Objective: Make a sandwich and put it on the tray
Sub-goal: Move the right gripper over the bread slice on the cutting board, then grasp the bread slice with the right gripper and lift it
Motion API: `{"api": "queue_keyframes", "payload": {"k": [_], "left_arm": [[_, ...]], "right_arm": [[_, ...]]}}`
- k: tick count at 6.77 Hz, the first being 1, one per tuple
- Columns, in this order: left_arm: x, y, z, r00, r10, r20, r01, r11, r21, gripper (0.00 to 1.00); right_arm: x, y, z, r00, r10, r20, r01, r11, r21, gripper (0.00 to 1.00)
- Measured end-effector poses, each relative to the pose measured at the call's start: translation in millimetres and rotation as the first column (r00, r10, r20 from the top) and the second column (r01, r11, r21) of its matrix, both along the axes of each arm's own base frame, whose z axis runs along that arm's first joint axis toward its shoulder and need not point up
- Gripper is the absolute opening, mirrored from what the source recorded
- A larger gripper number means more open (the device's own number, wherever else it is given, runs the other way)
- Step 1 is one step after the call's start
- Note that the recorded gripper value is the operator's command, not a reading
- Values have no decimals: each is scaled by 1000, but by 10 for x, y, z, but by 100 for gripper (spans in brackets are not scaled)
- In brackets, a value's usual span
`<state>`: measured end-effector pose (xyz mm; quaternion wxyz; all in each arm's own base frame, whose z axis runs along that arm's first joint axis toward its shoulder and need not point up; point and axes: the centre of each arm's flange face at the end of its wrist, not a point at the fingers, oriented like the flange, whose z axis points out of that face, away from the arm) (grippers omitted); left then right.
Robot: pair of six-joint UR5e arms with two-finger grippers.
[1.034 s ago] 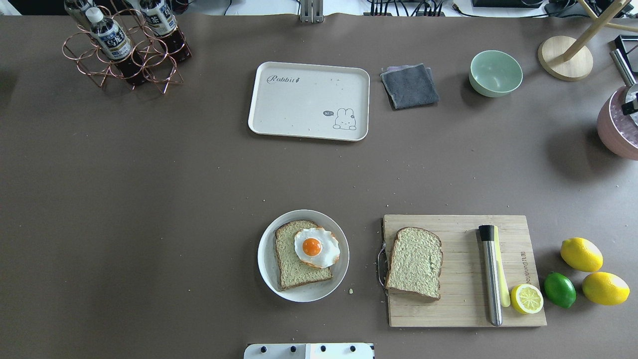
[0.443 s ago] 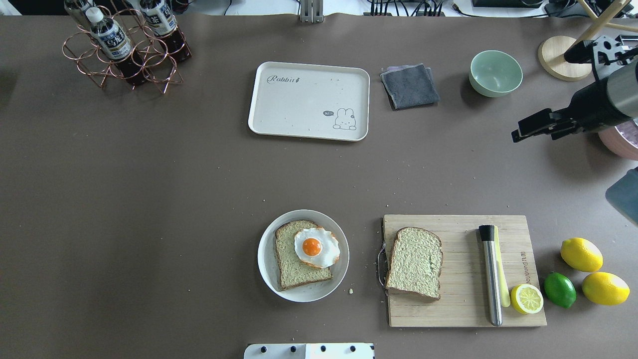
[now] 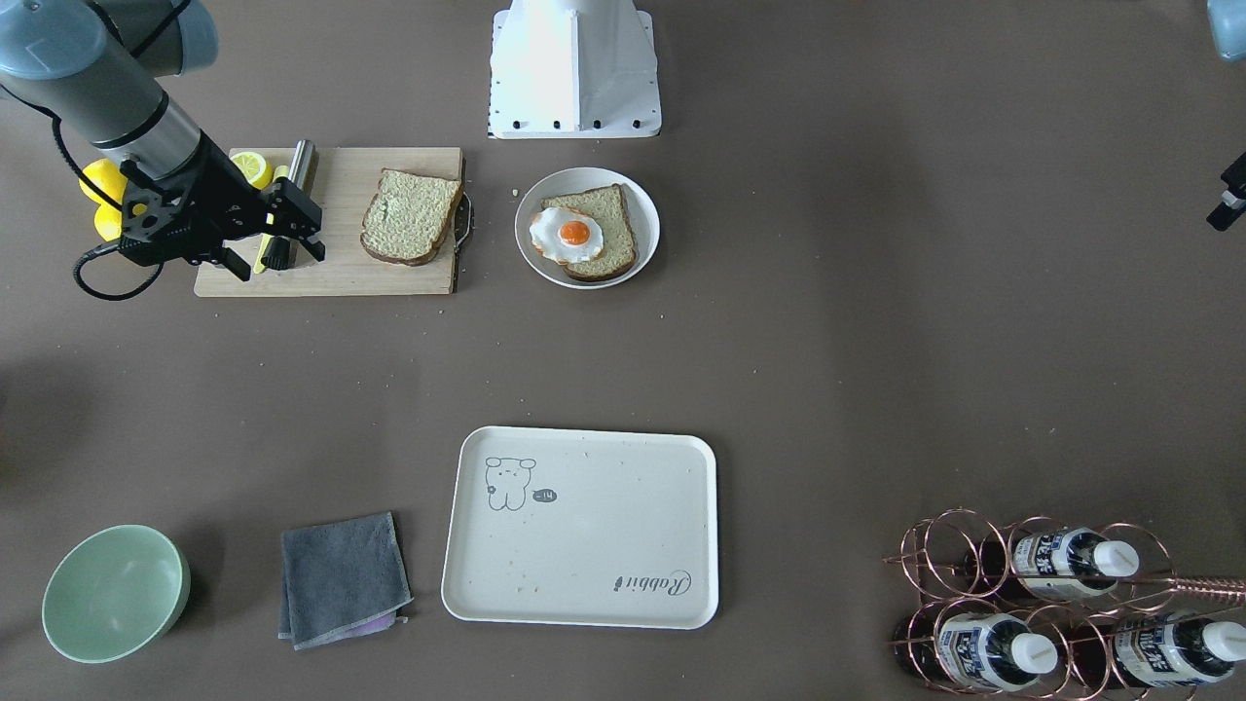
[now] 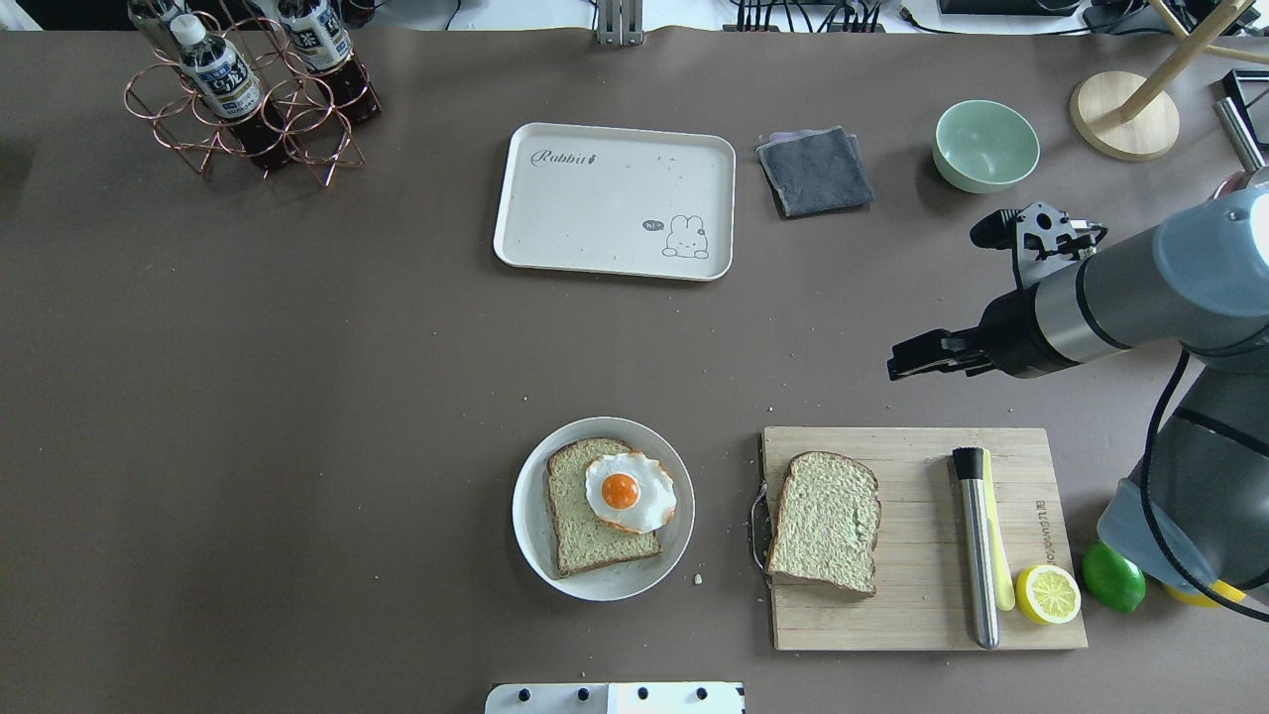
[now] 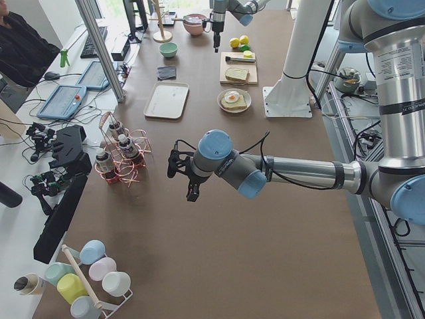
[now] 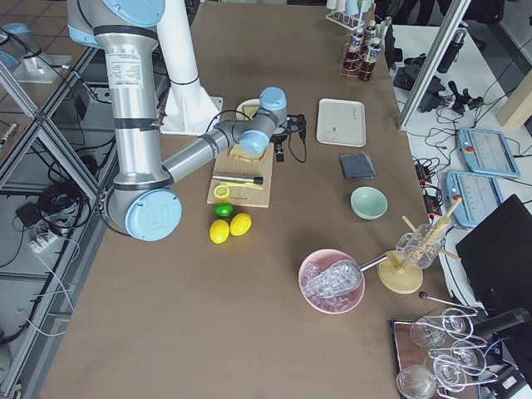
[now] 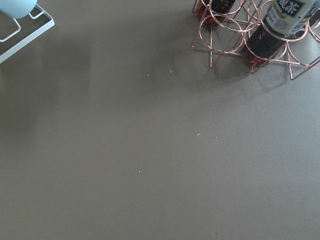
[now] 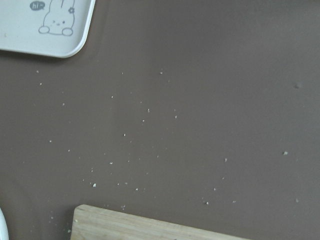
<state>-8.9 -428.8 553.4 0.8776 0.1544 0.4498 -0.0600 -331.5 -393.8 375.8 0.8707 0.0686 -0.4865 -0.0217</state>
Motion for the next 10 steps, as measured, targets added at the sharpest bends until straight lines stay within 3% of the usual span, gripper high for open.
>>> {"api": "queue_keyframes", "payload": {"k": [3, 5, 8, 10], "left_arm": [[5, -49, -72, 1000, -8, -4, 8, 1000, 7, 99], [13, -113, -134, 1000, -11, -8, 11, 1000, 16, 99], [15, -131, -161, 1000, -12, -9, 12, 1000, 21, 99], [15, -132, -162, 1000, -11, -9, 11, 1000, 22, 99]], "right_arm": [[-396, 779, 302, 999, 43, 27, -41, 996, -83, 100], [-666, 1113, 349, 996, 91, 17, -88, 988, -126, 100], [-771, 1249, 367, 996, 92, 10, -90, 987, -131, 92], [-813, 1285, 350, 996, 86, 13, -83, 988, -129, 81]]}}
